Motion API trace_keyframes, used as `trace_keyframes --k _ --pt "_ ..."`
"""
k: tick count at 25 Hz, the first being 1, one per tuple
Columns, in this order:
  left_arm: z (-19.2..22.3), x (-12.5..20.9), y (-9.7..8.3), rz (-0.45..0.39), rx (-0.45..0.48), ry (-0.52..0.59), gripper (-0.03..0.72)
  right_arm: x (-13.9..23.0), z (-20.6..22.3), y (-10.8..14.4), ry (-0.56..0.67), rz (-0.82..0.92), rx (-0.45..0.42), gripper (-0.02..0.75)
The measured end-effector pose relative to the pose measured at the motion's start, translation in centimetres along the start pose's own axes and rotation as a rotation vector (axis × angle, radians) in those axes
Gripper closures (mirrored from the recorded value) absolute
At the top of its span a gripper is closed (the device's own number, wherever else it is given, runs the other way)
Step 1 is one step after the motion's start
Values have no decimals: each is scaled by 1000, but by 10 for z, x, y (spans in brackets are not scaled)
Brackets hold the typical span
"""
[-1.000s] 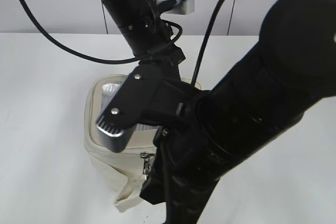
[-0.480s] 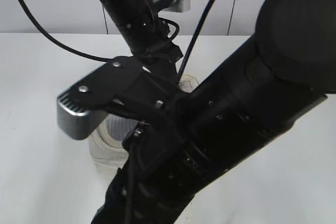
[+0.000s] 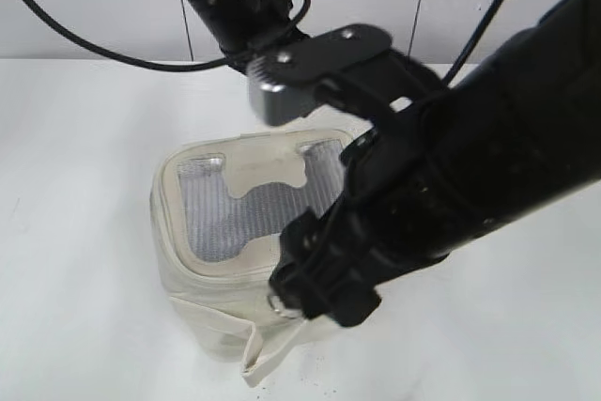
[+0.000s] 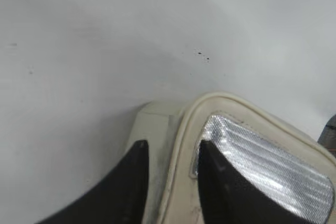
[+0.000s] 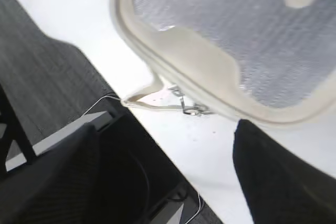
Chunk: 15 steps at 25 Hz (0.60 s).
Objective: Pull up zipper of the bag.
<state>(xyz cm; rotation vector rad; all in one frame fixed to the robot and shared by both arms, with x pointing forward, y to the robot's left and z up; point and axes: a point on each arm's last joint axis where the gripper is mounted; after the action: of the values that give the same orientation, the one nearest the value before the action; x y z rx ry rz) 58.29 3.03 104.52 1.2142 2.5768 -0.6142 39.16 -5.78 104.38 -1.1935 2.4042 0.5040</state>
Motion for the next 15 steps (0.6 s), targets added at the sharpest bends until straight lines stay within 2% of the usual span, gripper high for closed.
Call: trace_keyframes --k 6,9,12,15 --pt "-45 5 -7 58 -134 -25 405 2 -29 -41 -45 131 110 136" --pt "-69 11 -5 10 -247 -36 403 8 -42 -66 -38 201 172 144" --pt "-96 18 3 -88 -351 -74 403 17 -58 -87 -32 263 243 146" --pt "-126 30 10 -171 -418 -127 403 27 -74 -103 -24 322 315 149"
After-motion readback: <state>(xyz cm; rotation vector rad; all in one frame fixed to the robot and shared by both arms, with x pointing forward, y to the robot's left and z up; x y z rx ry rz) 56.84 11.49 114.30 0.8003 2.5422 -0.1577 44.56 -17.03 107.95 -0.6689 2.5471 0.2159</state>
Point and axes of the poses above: a point on each arm's last joint axis where the gripper is mounted, z pointing out along that axis toward the gripper, y along the wrist's bending axis when the last joint is at zero, x = y × z, and after that the axes turned 4 degrees about -z, right-handed
